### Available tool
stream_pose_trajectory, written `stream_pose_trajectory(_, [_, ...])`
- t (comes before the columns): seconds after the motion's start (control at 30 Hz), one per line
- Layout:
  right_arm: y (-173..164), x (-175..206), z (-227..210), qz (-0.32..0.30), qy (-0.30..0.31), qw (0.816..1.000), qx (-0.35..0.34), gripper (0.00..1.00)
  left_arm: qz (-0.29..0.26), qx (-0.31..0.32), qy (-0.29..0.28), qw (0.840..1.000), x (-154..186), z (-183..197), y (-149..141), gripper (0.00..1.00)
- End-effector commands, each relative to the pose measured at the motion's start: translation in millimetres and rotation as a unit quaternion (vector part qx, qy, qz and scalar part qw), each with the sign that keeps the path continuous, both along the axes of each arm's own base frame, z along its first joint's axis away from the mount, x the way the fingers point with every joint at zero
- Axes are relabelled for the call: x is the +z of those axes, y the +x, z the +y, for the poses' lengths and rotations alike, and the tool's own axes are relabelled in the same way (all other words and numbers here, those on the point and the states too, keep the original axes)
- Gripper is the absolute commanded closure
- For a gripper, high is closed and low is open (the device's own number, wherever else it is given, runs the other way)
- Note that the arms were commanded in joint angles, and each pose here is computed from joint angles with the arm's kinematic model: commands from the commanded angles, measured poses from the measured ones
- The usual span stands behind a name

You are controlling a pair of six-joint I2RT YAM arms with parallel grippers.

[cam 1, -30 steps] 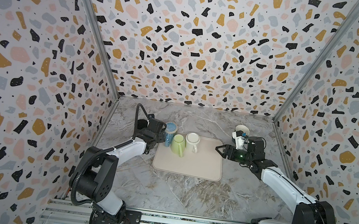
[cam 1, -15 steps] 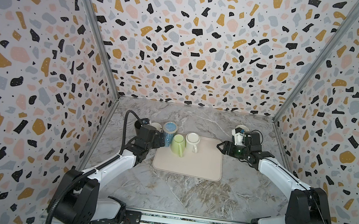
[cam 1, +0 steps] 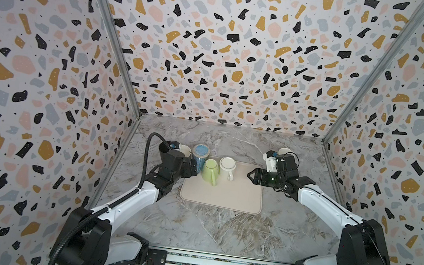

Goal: Turn the mug right side up
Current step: Place the mug at the top-left of the table.

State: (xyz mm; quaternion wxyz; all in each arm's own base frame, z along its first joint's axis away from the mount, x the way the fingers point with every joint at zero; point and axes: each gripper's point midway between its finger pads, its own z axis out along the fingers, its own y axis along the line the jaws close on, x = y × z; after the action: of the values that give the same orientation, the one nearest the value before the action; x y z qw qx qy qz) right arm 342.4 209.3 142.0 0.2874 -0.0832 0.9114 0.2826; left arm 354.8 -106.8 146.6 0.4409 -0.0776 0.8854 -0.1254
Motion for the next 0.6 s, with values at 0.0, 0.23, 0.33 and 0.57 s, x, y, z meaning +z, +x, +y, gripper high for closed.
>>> stream_pose_trajectory(0.0, [-3.7, 2.9, -2.2, -0.012, 0.002, 1.0, 0.0, 0.26, -0.011, -0.009, -0.011, 1.0, 5.6, -3.9, -1.7, 0.0])
stream_pose_trajectory(0.23, [-11.6, -1.6, -3.4, -0.017, 0.008, 1.0, 0.005, 0.26, -0.014, -0.003, -0.022, 1.0, 9.8, -2.6, -12.2, 0.0])
stream_pose_trajectory(0.33, [-14.4, -1.5, -5.4, -0.025, 0.007, 1.0, 0.004, 0.26, -0.01, -0.005, -0.022, 1.0, 9.5, -6.2, -14.7, 0.0])
stream_pose_trajectory(0.57, [-23.9, -4.9, -12.9, -0.039, 0.008, 0.999, 0.0, 0.26, 0.005, -0.03, -0.01, 0.999, 5.8, -31.2, -18.2, 0.0])
